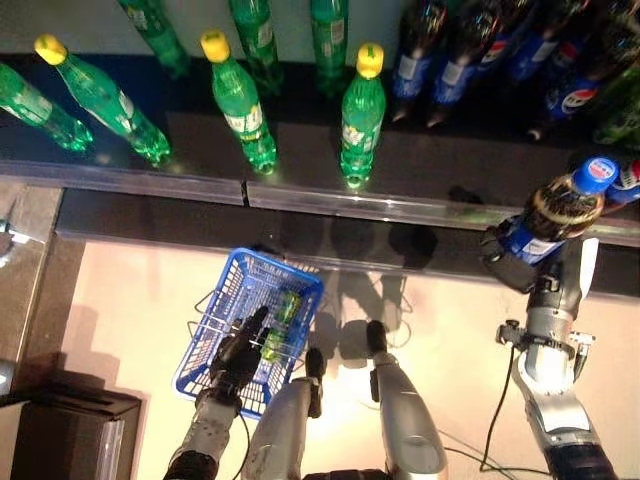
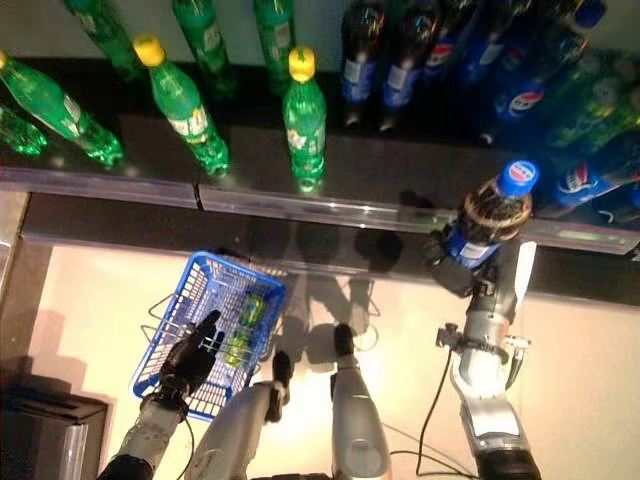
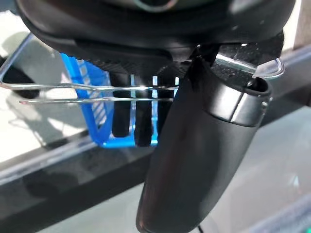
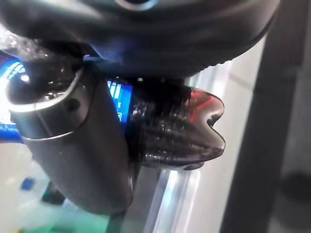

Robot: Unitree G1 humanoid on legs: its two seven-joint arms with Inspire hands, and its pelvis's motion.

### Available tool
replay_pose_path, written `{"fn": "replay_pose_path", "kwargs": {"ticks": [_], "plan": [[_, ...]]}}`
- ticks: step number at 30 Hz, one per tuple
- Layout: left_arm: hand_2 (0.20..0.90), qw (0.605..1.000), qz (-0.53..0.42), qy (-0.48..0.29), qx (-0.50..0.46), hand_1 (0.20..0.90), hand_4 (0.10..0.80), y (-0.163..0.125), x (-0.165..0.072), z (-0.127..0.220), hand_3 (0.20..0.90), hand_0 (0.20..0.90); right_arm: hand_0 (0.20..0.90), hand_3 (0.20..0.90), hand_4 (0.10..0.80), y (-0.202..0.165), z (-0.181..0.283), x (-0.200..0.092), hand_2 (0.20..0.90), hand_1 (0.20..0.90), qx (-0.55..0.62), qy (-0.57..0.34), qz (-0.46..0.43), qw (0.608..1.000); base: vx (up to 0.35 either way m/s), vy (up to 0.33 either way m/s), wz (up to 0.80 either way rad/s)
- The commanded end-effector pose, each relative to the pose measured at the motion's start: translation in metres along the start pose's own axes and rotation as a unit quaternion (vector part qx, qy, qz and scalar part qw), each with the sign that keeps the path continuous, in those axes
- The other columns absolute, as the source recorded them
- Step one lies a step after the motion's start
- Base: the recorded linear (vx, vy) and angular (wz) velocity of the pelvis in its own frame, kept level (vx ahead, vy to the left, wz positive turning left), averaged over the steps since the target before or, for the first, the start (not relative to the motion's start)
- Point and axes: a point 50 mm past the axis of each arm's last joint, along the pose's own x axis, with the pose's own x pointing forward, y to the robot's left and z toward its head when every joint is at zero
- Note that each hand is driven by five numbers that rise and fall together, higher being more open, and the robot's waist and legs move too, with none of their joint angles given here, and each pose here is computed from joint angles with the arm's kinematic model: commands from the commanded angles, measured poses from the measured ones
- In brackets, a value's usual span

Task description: Pick up the drink and place into the basket.

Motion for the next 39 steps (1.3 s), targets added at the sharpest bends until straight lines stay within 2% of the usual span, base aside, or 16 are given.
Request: {"fn": "replay_pose_path", "kwargs": {"ticks": [1,5,10,15,21,28,39], "plan": [[0.3,0.991,-0.078,-0.092,0.063,0.3,0.1,-0.015,-0.012,0.051,0.2,0.3,0.3,0.2,0.1,0.008,0.072,0.01,0.3,0.3,0.078,-0.18,0.089,0.976,0.148,0.016,-0.02],[0.3,0.988,-0.081,-0.085,0.104,0.3,0.1,-0.021,-0.012,0.049,0.2,0.3,0.3,0.2,0.1,0.032,0.053,0.0,0.3,0.3,0.131,-0.098,0.194,0.967,0.103,0.011,0.0],[0.3,0.981,-0.11,-0.088,0.131,0.3,0.1,-0.039,-0.011,0.051,0.2,0.3,0.3,0.2,0.1,0.062,0.03,-0.02,0.3,0.3,0.145,-0.019,0.275,0.95,0.01,-0.019,0.24],[0.3,0.965,-0.195,-0.041,0.172,0.3,0.1,-0.077,-0.002,0.035,0.2,0.3,0.3,0.2,0.1,0.08,0.002,-0.035,0.3,0.3,0.119,0.06,0.299,0.945,0.014,-0.086,1.06],[0.3,0.945,-0.255,-0.022,0.202,0.3,0.1,-0.11,0.001,0.028,0.2,0.3,0.3,0.2,0.1,0.094,-0.003,-0.038,0.3,0.3,0.095,0.084,0.345,0.93,-0.008,-0.118,1.39],[0.3,0.928,-0.316,0.015,0.197,0.3,0.1,-0.133,0.001,0.027,0.2,0.3,0.3,0.2,0.1,0.098,-0.01,-0.035,0.3,0.3,0.082,0.108,0.36,0.923,-0.026,-0.019,0.77],[0.3,0.878,-0.417,0.104,0.213,0.3,0.1,-0.157,-0.021,0.008,0.2,0.3,0.3,0.2,0.1,0.121,-0.035,-0.051,0.3,0.3,0.098,0.177,0.362,0.91,0.005,0.107,0.65]]}}
